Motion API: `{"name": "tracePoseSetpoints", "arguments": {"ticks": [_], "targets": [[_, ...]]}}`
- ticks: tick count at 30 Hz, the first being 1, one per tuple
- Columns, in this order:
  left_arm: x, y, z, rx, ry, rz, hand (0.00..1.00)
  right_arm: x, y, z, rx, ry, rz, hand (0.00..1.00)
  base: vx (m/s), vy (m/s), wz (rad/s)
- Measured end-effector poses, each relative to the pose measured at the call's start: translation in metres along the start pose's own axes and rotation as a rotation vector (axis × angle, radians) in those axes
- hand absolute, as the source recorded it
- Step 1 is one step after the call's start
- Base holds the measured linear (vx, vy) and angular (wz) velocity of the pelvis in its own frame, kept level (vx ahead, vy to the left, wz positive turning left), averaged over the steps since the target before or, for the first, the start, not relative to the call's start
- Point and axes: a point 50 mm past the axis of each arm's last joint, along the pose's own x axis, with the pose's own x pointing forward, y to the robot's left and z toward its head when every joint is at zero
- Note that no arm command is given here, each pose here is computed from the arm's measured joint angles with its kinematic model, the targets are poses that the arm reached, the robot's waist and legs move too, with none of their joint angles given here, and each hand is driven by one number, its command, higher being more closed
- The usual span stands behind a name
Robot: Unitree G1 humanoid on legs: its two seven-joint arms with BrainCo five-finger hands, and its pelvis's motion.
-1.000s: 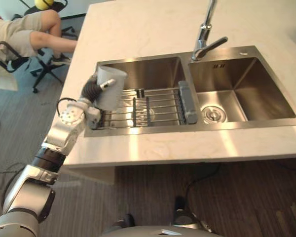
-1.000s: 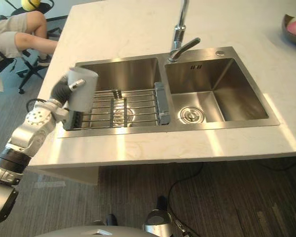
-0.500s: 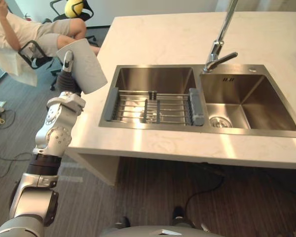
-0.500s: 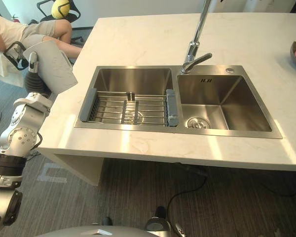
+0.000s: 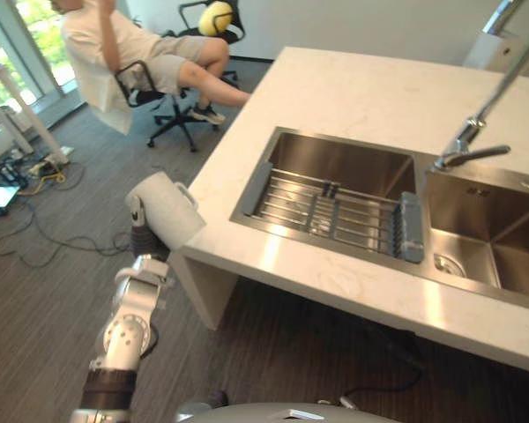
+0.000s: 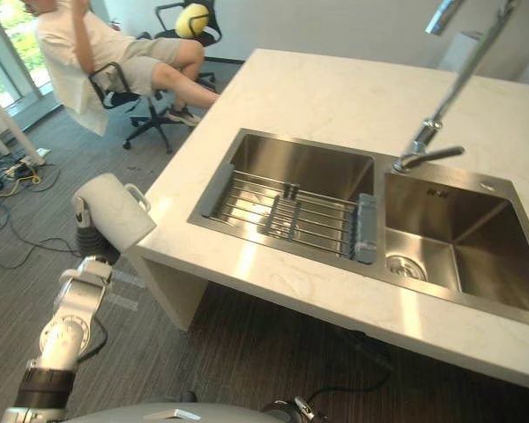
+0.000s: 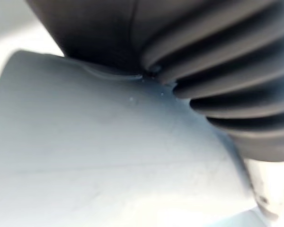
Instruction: Walk over to the sink, pick up the cup, carry it to the dishwasher, place the cup inside the dishwasher, then close the dishwasher door
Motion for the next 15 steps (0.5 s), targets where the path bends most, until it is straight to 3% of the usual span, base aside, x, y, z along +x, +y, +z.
{"name": "tracePoseSetpoints", "arguments": {"ticks": [9, 15], "targets": [[-0.018, 0.026, 0.062, 0.110, -0.301, 0.104, 1.00, -0.004, -0.002, -0.005, -0.222, 0.019, 0.070, 0.00, 0.00, -0.092, 1.00], [-0.025, 0.037, 0.084, 0.207, -0.407, 0.184, 1.00, 0.001, 0.005, 0.007, -0.272, 0.067, 0.124, 0.00, 0.01, -0.100, 1.43]]}}
